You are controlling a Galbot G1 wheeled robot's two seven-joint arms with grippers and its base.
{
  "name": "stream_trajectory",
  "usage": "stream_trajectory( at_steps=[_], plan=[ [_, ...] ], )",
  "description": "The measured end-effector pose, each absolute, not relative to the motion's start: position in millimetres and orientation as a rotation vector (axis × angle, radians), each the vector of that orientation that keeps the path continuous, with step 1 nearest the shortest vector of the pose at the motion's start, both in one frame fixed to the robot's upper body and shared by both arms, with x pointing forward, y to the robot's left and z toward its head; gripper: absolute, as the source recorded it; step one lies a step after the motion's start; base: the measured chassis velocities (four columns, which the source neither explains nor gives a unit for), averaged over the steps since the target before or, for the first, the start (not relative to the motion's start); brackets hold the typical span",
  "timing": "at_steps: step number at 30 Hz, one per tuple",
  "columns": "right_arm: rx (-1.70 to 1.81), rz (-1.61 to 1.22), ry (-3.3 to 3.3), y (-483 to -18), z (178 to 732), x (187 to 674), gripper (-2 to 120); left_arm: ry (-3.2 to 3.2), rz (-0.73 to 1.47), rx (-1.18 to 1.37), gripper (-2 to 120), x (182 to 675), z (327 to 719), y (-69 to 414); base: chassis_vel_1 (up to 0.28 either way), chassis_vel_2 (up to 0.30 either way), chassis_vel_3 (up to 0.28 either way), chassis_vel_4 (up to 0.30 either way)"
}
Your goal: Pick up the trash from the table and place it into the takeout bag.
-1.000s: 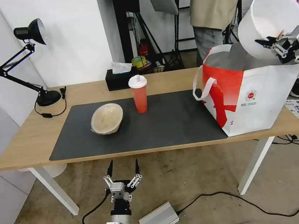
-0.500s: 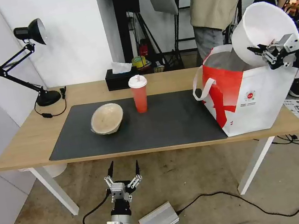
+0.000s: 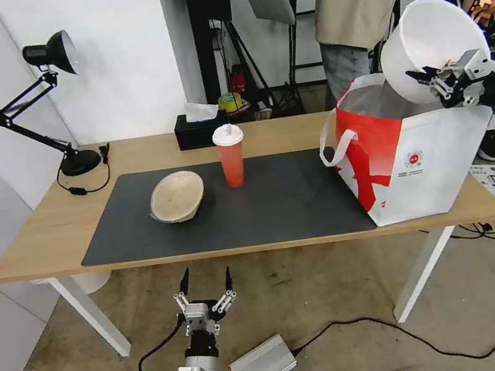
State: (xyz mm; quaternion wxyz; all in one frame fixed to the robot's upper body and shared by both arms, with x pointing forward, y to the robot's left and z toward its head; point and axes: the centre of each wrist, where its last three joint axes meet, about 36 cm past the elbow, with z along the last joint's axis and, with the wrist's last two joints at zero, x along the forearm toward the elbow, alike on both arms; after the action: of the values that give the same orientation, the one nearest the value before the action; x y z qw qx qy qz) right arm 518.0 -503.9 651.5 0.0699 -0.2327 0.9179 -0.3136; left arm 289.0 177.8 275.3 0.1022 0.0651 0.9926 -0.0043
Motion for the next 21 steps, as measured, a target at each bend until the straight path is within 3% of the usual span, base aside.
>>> stream_trajectory(
  at_steps=[21],
  plan=[
    [-0.701, -0.930, 2.773, -499.8, 636.7, 531.8, 0, 2.938, -0.015, 0.187, 100, 289.5, 269.6, 177.8, 0.000, 0.000, 0.000, 0.000]
  ],
)
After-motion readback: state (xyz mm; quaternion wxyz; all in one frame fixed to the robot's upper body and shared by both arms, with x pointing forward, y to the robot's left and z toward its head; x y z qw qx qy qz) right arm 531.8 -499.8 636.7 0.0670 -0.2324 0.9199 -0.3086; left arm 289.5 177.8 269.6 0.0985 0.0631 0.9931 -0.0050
